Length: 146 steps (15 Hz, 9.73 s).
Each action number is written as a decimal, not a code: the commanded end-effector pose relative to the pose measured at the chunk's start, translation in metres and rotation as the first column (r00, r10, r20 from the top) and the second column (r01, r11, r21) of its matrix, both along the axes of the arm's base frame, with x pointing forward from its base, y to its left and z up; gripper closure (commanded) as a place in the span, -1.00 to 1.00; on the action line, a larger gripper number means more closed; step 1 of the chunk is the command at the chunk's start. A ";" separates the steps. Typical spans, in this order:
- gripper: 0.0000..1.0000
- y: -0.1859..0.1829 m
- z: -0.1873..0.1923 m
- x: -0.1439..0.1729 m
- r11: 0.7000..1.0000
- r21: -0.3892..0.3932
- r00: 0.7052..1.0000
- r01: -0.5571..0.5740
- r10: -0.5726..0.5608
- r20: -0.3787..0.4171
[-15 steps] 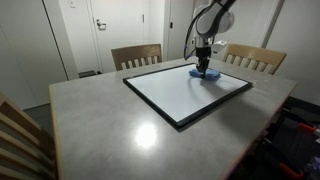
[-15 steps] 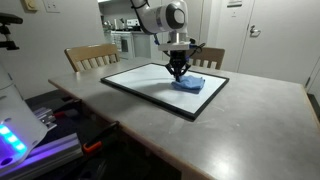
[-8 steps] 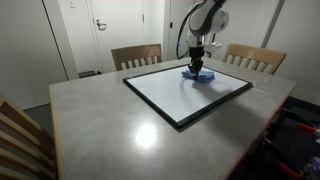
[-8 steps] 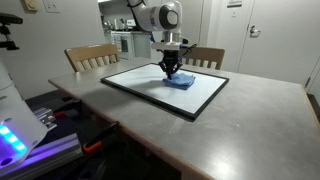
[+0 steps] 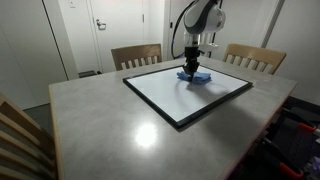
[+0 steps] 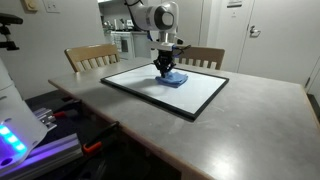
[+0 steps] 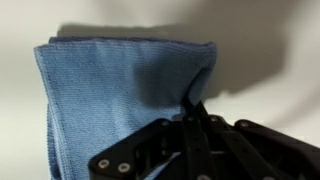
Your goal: Use the blue towel to wipe the whiteboard
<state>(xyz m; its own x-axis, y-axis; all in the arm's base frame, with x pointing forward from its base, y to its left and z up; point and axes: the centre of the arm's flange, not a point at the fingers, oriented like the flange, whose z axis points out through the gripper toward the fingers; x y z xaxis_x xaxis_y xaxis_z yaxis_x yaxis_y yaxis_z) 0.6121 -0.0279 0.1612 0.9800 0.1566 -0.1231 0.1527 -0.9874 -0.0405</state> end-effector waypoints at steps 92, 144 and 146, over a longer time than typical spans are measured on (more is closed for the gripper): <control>0.98 0.220 0.046 -0.125 0.988 0.004 0.970 0.156 -0.154 0.186; 0.98 0.055 -0.009 -0.107 0.995 -0.035 0.995 0.092 -0.093 -0.048; 0.98 0.048 -0.009 -0.107 0.995 -0.036 0.994 0.097 -0.098 -0.048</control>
